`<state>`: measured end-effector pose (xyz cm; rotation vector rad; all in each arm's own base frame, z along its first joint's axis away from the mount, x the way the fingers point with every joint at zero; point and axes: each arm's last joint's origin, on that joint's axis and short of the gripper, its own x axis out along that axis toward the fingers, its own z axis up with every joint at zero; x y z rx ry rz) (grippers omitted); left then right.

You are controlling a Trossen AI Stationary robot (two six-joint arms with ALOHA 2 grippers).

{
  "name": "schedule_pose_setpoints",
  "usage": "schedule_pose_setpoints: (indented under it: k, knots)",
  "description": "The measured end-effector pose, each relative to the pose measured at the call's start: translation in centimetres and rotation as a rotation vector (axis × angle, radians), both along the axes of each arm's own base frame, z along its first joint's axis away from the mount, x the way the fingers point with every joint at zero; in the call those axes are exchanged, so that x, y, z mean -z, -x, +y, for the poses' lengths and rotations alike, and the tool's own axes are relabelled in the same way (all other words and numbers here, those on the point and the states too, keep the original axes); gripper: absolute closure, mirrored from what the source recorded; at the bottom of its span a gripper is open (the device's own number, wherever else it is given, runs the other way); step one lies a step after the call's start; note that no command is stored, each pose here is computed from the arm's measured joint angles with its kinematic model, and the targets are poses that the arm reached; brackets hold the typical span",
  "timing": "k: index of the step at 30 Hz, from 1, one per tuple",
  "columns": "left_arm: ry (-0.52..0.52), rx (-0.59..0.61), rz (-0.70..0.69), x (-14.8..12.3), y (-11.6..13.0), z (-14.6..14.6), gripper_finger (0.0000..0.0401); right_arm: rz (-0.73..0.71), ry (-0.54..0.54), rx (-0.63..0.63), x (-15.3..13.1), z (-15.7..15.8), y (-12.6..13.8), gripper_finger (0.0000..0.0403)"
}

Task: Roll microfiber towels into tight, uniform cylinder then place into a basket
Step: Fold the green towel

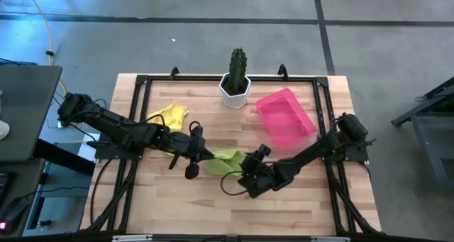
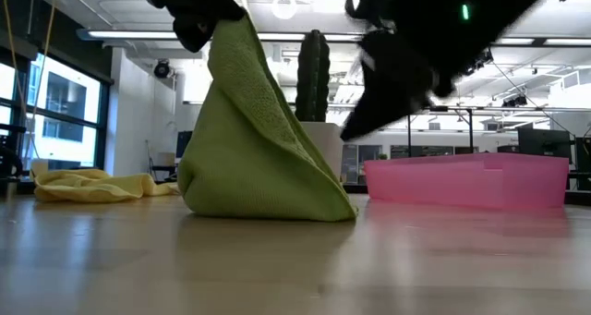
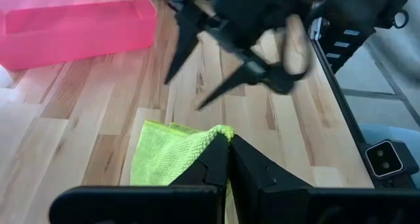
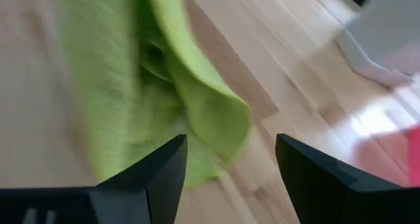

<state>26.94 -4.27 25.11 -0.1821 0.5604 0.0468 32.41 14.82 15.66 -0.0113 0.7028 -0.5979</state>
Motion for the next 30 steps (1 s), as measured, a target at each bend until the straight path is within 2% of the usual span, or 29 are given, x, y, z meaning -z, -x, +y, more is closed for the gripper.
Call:
schedule_pose_setpoints:
  k: [4,8,16,18,22,27,30]
  knots:
    - [0.007,-0.004,-0.001,0.0,0.0,0.0,0.0401,-0.043,-0.033,0.029,2.3,-1.4,0.6,0.0176]
    - [0.007,-0.005,-0.001,0.0,0.0,0.0,0.0401,-0.083,-0.066,-0.004,3.7,-2.9,0.6,0.0176]
    - [0.007,-0.005,0.000,0.0,0.0,0.0,0.0401,-0.028,0.020,-0.049,4.3,-5.5,0.2,0.0176]
    - [0.006,-0.005,0.000,0.0,0.0,0.0,0.0400,-0.018,-0.015,-0.067,4.3,-6.1,-0.1,0.0176]
    - [0.006,-0.005,0.000,0.0,0.0,0.0,0.0400,0.003,-0.153,-0.127,4.5,-7.1,-0.7,0.0176]
    - [0.006,-0.006,-0.001,0.0,0.0,0.0,0.0400,0.004,-0.161,-0.119,4.4,-8.4,-1.1,0.0176]
    - [0.005,-0.005,0.000,0.0,0.0,0.0,0.0400,-0.009,-0.210,-0.145,4.4,-8.8,-1.3,0.0178]
